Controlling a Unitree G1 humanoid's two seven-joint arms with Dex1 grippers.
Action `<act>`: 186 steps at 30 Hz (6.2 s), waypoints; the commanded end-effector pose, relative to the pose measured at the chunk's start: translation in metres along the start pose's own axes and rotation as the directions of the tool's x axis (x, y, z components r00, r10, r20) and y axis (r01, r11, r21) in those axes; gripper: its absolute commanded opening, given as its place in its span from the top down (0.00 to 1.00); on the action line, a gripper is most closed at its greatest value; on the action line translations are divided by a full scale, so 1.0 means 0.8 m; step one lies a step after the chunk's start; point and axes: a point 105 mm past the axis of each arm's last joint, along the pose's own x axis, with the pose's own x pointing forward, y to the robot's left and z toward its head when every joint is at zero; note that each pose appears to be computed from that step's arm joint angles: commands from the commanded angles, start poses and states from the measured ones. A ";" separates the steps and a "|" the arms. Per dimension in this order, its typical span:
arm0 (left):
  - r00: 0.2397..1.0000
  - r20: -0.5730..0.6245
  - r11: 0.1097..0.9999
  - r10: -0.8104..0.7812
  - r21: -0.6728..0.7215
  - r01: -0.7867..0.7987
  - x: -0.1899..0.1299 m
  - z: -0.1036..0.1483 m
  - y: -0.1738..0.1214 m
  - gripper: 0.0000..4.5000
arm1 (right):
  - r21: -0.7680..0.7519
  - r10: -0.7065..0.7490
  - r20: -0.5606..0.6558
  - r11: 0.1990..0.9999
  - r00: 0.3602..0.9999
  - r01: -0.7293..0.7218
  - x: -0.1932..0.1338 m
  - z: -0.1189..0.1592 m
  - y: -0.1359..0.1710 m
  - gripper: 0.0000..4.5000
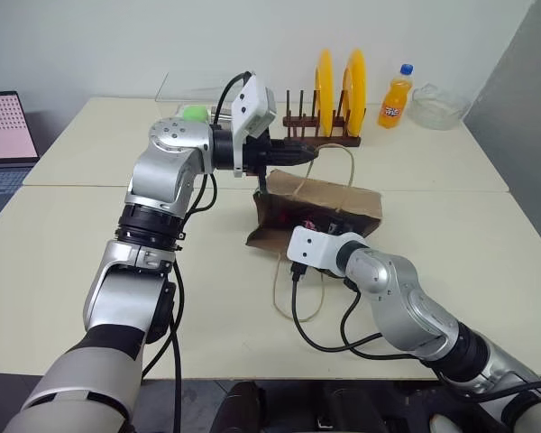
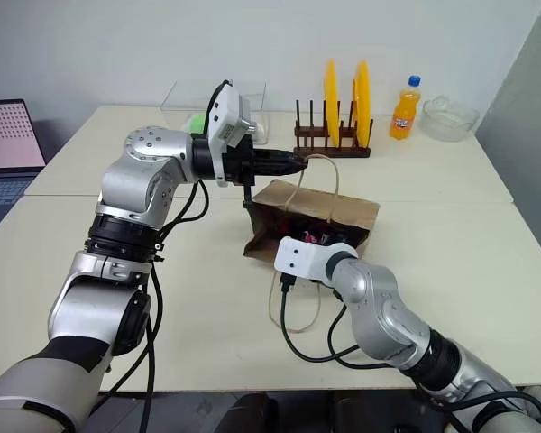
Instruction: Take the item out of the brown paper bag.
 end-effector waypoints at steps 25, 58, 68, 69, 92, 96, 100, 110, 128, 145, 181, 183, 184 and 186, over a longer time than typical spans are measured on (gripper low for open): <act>0.997 0.078 0.999 -0.029 0.041 0.026 0.006 0.037 -0.010 1.00 | -0.134 -0.031 -0.206 0.991 0.978 0.003 0.028 -0.040 -0.013 0.00; 0.999 0.049 0.998 -0.017 0.069 0.014 0.006 0.029 -0.009 1.00 | -0.200 -0.002 -0.107 0.980 0.994 -0.019 0.024 -0.038 -0.018 0.31; 1.000 0.017 0.995 -0.007 0.099 0.005 0.003 0.020 -0.005 1.00 | -0.121 -0.023 -0.031 0.992 0.999 0.019 -0.003 -0.026 -0.035 0.31; 1.000 0.016 0.995 -0.006 0.101 0.005 0.002 0.020 -0.005 1.00 | -0.114 -0.029 -0.027 0.993 0.999 0.026 -0.006 -0.025 -0.037 0.31; 1.000 -0.003 0.993 -0.002 0.120 0.002 0.003 0.014 -0.004 1.00 | -0.061 -0.032 0.273 0.997 0.961 0.050 -0.085 0.008 -0.073 0.31; 1.000 -0.007 0.993 -0.003 0.122 0.004 0.003 0.014 -0.003 1.00 | -0.058 -0.049 0.351 0.996 0.935 0.073 -0.105 0.016 -0.079 0.31; 1.000 -0.009 0.992 -0.006 0.122 0.007 0.004 0.013 -0.003 1.00 | -0.114 -0.033 0.336 0.991 0.941 0.075 -0.118 0.007 -0.076 0.31; 1.000 -0.005 0.992 -0.005 0.127 0.006 0.004 0.012 -0.002 1.00 | -0.204 -0.096 0.238 0.968 0.967 0.147 -0.140 -0.034 -0.100 0.31; 1.000 -0.018 0.990 0.013 0.143 -0.010 -0.005 0.009 -0.002 1.00 | 0.094 -0.006 -0.174 0.995 0.985 0.023 -0.135 -0.214 -0.073 0.31; 0.997 -0.034 0.988 0.071 0.140 -0.065 -0.018 0.005 0.004 1.00 | 0.233 0.143 -0.024 0.963 0.989 -0.133 -0.169 -0.163 -0.078 0.00; 0.814 -0.078 0.817 0.576 0.027 -0.576 -0.147 -0.028 0.025 0.07 | 0.482 -0.217 0.401 0.876 0.890 -0.004 -0.155 -0.043 -0.124 0.00; 0.764 -0.073 0.766 0.641 -0.004 -0.643 -0.161 -0.031 0.017 0.07 | 0.504 -0.252 0.379 0.863 0.890 0.030 -0.157 -0.050 -0.117 0.00; 0.747 -0.094 0.750 0.658 0.005 -0.661 -0.167 -0.036 0.012 0.07 | 0.512 -0.267 0.373 0.858 0.889 0.043 -0.159 -0.052 -0.113 0.00; 0.720 -0.113 0.720 0.685 -0.043 -0.692 -0.175 -0.043 0.000 0.07 | 0.519 -0.302 0.364 0.851 0.881 0.078 -0.163 -0.056 -0.104 0.00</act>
